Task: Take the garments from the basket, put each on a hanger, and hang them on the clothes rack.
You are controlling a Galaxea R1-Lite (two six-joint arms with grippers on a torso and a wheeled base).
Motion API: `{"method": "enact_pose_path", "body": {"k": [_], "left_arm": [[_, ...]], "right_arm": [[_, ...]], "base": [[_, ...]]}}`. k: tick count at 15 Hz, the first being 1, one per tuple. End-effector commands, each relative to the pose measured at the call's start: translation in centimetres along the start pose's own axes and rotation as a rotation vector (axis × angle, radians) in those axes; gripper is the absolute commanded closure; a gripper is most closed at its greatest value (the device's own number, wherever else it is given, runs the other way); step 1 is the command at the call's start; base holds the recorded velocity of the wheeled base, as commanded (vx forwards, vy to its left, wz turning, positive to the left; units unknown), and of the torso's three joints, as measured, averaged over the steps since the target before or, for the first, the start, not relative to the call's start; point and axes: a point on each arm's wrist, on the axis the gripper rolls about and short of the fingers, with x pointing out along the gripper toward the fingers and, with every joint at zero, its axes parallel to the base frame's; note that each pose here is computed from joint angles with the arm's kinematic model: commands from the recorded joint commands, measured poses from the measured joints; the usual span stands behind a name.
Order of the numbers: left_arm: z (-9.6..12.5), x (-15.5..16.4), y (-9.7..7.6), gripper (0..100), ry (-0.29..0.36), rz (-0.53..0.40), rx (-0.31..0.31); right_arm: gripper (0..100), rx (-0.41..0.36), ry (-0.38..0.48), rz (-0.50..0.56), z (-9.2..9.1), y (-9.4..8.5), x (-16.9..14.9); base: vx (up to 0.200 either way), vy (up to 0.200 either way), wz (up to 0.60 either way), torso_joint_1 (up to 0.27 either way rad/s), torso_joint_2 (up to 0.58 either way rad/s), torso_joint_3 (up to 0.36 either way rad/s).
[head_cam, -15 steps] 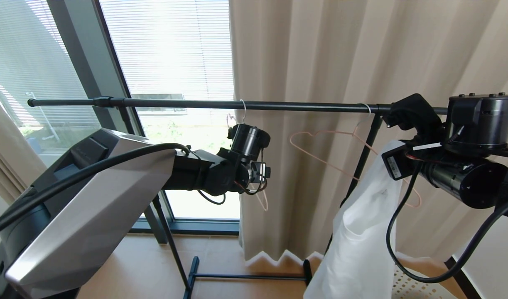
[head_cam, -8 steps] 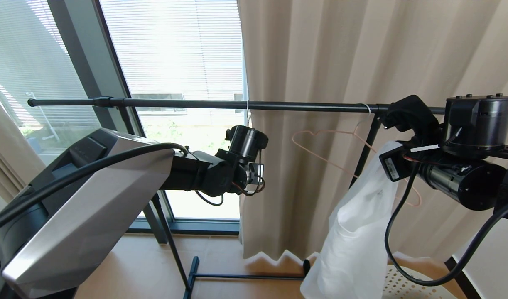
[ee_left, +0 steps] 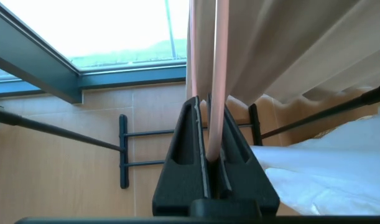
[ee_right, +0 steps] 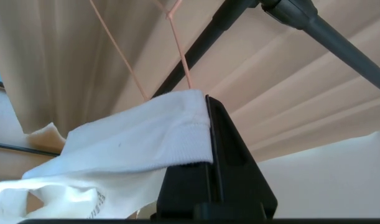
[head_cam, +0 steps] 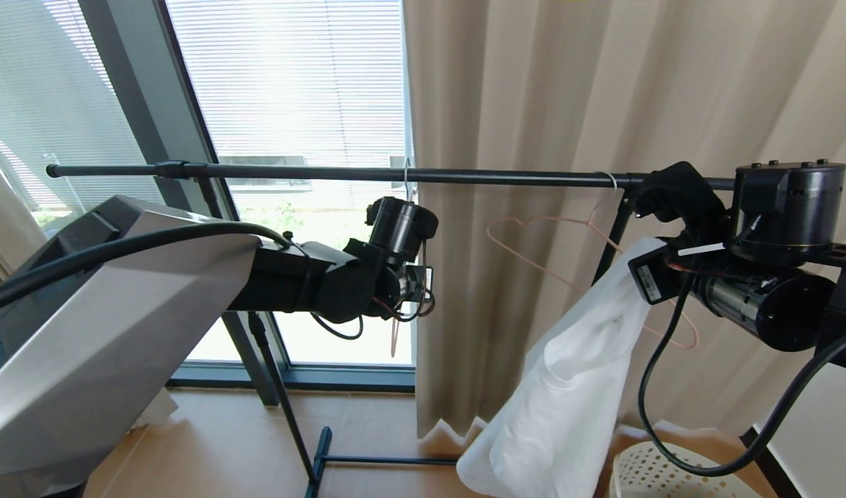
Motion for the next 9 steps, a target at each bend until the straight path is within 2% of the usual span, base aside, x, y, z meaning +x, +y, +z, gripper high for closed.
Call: {"method": "enact_pose_path", "body": {"k": [1, 7, 9], "left_arm": [[0.7, -1.5, 0.4, 100, -0.018, -0.006, -0.008], [-0.5, -3.3, 1.1, 100, 0.0, -0.01, 0.011], [-1.1, -4.8, 1.6, 100, -0.008, -0.018, 0.052]], "right_arm": [[100, -0.001, 0.001, 0.001, 0.0, 0.0, 0.0], [100, -0.002, 0.002, 0.002, 0.0, 0.1, 0.1], [100, -0.003, 0.001, 0.003, 0.0, 0.1, 0.0]], "base": [[0.0, 0.0, 0.0, 0.0, 0.0, 0.0], [0.0, 0.0, 0.0, 0.0, 0.0, 0.0], [0.0, 0.0, 0.0, 0.0, 0.0, 0.0]]}}
